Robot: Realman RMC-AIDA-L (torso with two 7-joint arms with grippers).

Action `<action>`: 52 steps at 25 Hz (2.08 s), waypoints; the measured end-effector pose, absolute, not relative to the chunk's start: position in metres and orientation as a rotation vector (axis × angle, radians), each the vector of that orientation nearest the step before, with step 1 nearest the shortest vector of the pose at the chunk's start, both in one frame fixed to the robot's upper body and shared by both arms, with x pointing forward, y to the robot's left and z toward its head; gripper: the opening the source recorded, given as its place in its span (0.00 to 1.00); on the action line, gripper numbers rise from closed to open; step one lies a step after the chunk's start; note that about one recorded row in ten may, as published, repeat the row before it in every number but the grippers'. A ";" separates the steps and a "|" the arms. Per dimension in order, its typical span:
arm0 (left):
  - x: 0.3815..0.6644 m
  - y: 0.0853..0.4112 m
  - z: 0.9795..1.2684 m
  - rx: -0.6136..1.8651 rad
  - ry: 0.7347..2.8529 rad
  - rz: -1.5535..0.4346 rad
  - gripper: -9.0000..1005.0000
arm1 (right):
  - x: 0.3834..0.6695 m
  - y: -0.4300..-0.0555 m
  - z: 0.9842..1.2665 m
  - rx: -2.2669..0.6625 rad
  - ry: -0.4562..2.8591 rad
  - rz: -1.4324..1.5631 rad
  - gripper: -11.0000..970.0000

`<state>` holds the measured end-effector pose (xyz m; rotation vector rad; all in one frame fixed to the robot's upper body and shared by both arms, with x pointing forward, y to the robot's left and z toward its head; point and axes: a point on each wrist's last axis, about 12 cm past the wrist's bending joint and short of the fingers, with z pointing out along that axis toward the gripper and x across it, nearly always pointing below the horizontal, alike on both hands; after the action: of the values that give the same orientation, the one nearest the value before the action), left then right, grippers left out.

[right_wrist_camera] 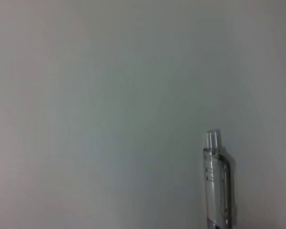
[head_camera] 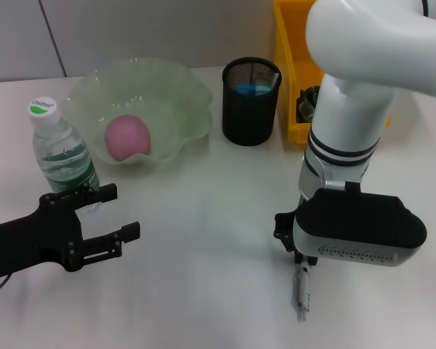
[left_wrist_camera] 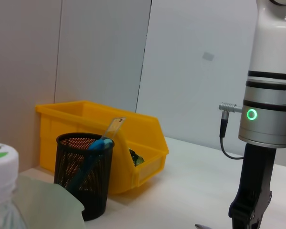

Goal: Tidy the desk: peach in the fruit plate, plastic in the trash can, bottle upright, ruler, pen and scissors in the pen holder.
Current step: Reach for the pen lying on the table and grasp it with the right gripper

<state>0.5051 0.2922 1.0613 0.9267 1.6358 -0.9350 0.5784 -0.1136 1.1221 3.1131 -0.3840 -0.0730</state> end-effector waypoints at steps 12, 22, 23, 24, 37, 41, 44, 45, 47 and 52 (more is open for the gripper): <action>0.505 0.293 1.062 0.927 1.633 -0.934 0.67 | 0.578 -0.112 1.122 3.112 -0.387 -0.069 0.13; 0.506 0.294 1.063 0.925 1.638 -0.929 0.67 | 0.578 -0.111 1.122 3.113 -0.403 -0.066 0.15; 0.506 0.294 1.063 0.922 1.641 -0.931 0.67 | 0.578 -0.111 1.122 3.114 -0.405 -0.066 0.16; 0.506 0.294 1.063 0.922 1.641 -0.931 0.67 | 0.578 -0.111 1.122 3.115 -0.406 -0.068 0.16; 0.506 0.295 1.063 0.917 1.639 -0.927 0.67 | 0.578 -0.110 1.122 3.120 -0.408 -0.070 0.24; 0.506 0.295 1.063 0.915 1.640 -0.927 0.67 | 0.578 -0.111 1.122 3.119 -0.409 -0.071 0.24; 0.506 0.295 1.063 0.915 1.641 -0.927 0.67 | 0.578 -0.111 1.122 3.119 -0.410 -0.072 0.23; 0.506 0.295 1.063 0.915 1.641 -0.926 0.67 | 0.578 -0.111 1.122 3.119 -0.410 -0.072 0.23; 0.506 0.295 1.063 0.915 1.641 -0.926 0.67 | 0.577 -0.111 1.121 3.119 -0.411 -0.073 0.23; 0.507 0.297 1.064 0.921 1.639 -0.917 0.66 | 0.577 -0.112 1.121 3.116 -0.413 -0.076 0.23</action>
<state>0.5069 0.2965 1.0645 0.9208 1.6391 -0.9166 0.5773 -0.1116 1.1209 3.1164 -0.4132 -0.0760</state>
